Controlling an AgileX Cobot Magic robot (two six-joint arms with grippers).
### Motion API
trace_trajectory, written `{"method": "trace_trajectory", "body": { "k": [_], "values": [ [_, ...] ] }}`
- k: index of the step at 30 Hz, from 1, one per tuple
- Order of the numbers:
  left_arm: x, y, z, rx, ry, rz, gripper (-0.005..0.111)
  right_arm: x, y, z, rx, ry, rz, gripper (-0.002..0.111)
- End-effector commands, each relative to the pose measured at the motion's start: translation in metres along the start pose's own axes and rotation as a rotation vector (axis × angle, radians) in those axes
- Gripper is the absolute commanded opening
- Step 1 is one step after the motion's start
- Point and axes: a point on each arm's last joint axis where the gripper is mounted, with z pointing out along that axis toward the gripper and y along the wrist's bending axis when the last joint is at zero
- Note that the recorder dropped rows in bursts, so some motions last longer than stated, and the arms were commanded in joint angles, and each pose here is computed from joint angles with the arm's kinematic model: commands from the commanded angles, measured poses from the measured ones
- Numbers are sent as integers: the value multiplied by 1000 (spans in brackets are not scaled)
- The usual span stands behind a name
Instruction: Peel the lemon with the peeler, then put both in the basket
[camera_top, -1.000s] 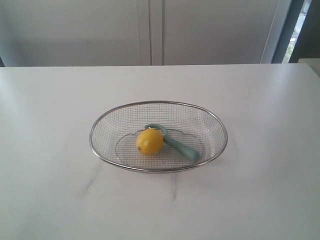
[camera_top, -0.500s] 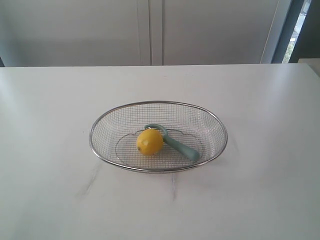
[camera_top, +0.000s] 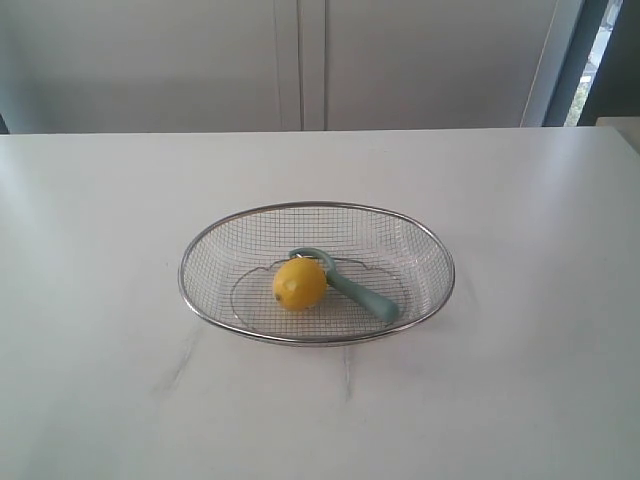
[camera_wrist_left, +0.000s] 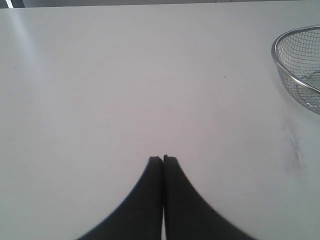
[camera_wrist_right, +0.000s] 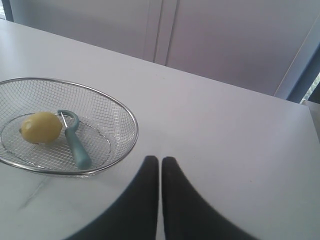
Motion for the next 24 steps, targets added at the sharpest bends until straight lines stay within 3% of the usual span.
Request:
{"method": "trace_trajectory", "body": {
  "k": [1,24],
  "values": [
    [1,0,0,-4,1,-4,0,1,0,0,5,-3,2,3],
    [1,0,0,-4,1,-4,0,10,2,5,0,21,-5,3]
  ]
}}
